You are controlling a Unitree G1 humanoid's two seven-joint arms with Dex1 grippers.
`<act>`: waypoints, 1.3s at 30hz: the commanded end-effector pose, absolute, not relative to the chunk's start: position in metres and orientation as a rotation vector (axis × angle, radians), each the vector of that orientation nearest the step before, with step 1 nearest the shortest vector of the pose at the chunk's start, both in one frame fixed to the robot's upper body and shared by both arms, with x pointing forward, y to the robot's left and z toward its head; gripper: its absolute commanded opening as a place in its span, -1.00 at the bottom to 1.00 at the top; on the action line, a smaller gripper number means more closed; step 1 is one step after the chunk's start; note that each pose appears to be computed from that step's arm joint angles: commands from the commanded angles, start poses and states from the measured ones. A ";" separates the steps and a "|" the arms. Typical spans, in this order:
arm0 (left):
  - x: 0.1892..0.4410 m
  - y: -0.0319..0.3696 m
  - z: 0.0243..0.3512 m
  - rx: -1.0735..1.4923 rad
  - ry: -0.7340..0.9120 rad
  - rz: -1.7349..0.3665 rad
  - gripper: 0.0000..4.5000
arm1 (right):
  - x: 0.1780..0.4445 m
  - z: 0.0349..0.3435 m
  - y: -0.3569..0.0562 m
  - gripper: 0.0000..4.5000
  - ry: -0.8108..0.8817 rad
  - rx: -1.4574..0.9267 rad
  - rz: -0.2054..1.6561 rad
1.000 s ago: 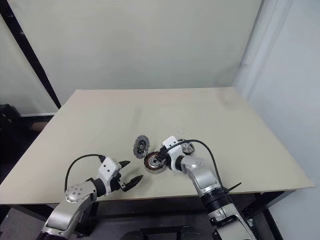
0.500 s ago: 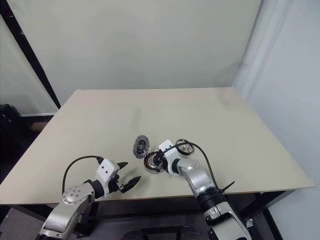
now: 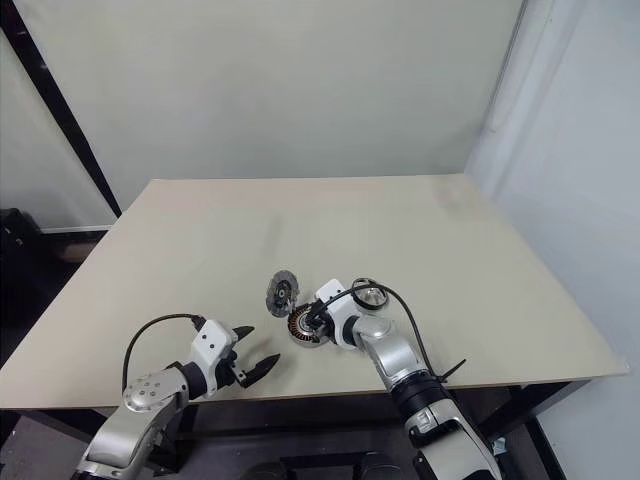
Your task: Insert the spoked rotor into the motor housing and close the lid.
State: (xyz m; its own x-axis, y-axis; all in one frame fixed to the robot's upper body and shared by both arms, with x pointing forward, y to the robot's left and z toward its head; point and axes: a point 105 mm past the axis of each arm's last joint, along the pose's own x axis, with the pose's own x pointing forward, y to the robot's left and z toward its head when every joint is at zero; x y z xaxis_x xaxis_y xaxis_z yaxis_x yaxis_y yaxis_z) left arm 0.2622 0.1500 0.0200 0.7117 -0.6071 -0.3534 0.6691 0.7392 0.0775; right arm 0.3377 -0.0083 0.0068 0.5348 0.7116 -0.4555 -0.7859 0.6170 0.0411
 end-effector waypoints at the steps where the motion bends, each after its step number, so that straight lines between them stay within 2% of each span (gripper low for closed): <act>1: 0.268 0.151 0.037 0.229 0.252 -0.706 1.00 | 0.343 0.021 -0.004 -0.64 0.408 -0.183 0.911; 39: 0.268 0.147 0.039 0.234 0.241 -0.712 1.00 | 0.341 0.008 -0.011 -0.64 0.451 -0.222 0.899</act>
State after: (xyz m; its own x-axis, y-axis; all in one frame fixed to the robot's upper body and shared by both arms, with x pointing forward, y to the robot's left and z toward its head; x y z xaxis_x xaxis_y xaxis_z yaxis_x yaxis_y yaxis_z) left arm 0.2625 0.1493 0.0218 0.7127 -0.6085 -0.3490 0.6704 0.7373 0.0835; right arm 0.3362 -0.0100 0.0032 0.5217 0.7084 -0.4753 -0.7964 0.6042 0.0266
